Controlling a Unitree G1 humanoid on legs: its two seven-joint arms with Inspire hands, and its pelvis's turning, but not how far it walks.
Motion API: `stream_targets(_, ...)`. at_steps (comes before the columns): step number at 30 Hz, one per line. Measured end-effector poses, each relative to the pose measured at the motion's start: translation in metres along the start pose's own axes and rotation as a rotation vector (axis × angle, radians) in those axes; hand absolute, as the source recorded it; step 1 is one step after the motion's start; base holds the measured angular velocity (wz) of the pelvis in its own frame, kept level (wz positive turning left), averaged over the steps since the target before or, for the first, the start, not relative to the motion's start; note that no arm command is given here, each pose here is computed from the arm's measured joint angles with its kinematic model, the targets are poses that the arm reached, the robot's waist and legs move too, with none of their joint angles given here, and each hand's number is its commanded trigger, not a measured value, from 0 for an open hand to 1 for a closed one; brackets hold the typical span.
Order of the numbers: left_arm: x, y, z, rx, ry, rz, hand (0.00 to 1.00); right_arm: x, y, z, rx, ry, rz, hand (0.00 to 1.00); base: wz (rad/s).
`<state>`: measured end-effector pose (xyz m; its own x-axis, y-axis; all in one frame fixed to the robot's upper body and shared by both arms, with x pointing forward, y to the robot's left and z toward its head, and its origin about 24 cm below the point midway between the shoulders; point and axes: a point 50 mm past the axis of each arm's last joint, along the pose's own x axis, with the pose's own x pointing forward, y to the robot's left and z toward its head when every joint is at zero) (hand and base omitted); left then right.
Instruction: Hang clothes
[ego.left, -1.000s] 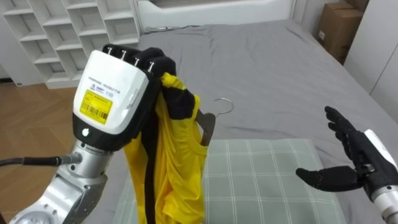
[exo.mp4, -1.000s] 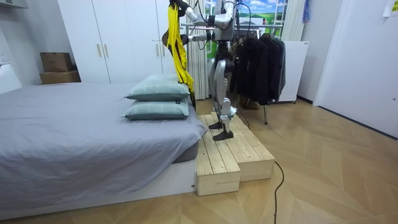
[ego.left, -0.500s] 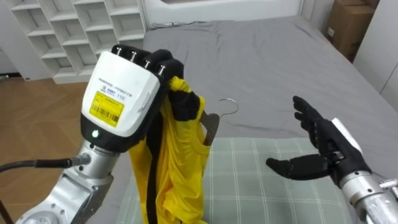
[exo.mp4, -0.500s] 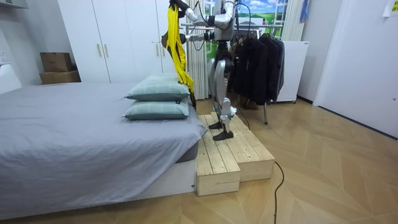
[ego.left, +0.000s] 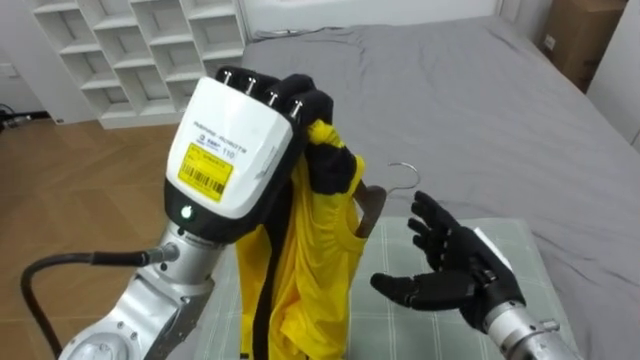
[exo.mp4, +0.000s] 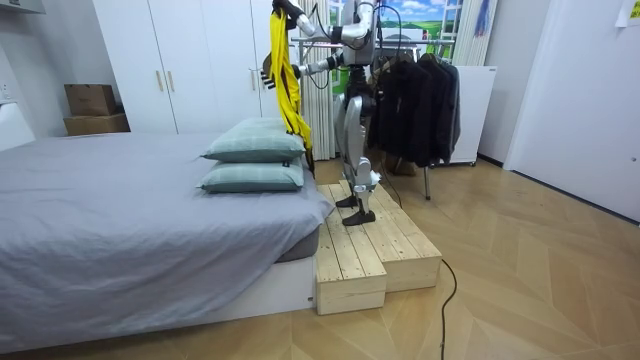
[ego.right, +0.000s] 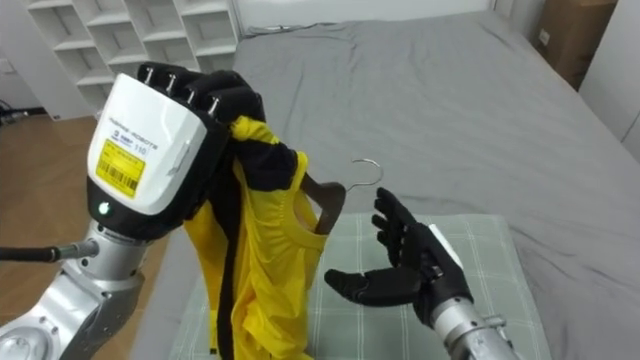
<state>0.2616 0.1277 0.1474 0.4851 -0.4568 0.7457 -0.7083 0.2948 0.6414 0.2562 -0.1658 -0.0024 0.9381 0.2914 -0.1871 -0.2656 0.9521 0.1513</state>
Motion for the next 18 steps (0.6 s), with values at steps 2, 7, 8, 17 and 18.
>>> stream_targets(2, 0.002, -0.001, 0.003, -0.007, -0.013, 0.004, 1.0, 0.001, 0.005, -0.002, 0.013, 0.006, 0.019, 0.0, 0.0)
stream_targets(7, 0.004, -0.002, 0.006, -0.014, -0.011, 0.004, 1.0, 0.002, 0.01, -0.004, 0.08, 0.006, 0.031, 0.0, 0.01)
stream_targets(8, 0.005, -0.003, 0.006, -0.013, -0.002, 0.006, 1.0, 0.002, 0.011, -0.005, 0.103, 0.008, 0.032, 0.0, 0.03)
stream_targets(17, 0.015, -0.003, 0.008, -0.011, 0.032, 0.026, 1.0, 0.005, 0.009, -0.024, 0.161, 0.085, 0.0, 0.0, 0.05)
stream_targets(18, 0.017, -0.002, 0.007, -0.009, 0.035, 0.034, 1.0, 0.005, 0.009, -0.025, 0.162, 0.091, -0.002, 0.0, 0.05)
